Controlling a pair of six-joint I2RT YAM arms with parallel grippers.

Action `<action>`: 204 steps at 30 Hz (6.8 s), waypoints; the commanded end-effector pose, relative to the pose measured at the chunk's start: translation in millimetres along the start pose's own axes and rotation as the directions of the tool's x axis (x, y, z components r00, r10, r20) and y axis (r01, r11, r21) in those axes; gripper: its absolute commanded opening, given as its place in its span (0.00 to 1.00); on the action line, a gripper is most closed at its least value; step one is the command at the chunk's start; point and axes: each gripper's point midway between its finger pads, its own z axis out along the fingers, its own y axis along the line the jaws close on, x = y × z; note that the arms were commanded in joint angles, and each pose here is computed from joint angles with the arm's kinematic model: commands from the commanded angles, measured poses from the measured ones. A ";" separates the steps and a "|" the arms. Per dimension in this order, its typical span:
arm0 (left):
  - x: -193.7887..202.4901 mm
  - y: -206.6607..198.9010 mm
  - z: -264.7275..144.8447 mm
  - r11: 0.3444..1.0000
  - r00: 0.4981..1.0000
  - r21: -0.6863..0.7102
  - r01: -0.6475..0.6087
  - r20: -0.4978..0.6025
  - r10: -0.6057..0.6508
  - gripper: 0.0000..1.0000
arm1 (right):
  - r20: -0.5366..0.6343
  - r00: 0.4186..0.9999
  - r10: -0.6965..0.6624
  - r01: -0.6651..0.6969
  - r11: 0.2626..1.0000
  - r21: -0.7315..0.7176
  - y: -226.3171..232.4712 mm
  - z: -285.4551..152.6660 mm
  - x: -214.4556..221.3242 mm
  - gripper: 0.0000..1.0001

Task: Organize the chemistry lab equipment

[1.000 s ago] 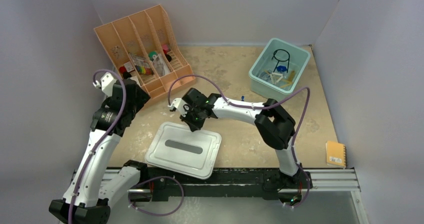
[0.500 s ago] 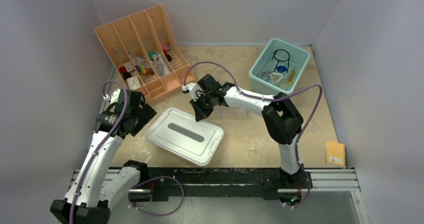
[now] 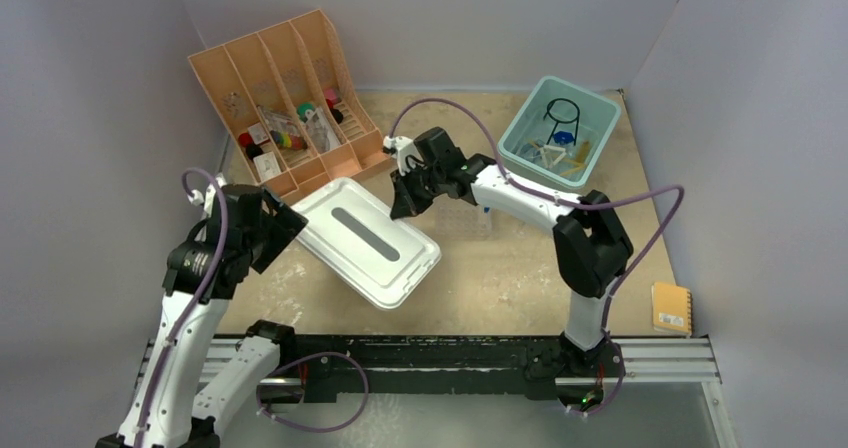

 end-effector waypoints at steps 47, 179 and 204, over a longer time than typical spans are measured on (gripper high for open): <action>-69.1 -327.1 -144.3 -0.020 0.974 0.978 0.210 -0.207 0.096 0.00 | 0.578 0.700 0.419 -0.117 0.866 -0.486 26.4 -319.7 -179.6 0.81; 187.5 -425.2 196.6 0.620 0.869 0.768 -0.162 -0.186 0.458 0.77 | 0.796 0.322 0.513 -0.944 0.241 0.226 -318.5 -345.2 73.2 0.56; 159.4 -417.7 198.5 0.641 0.840 0.692 -0.333 -0.092 0.535 0.68 | 0.633 0.666 0.395 -0.738 0.230 0.634 -335.5 -314.9 44.1 0.63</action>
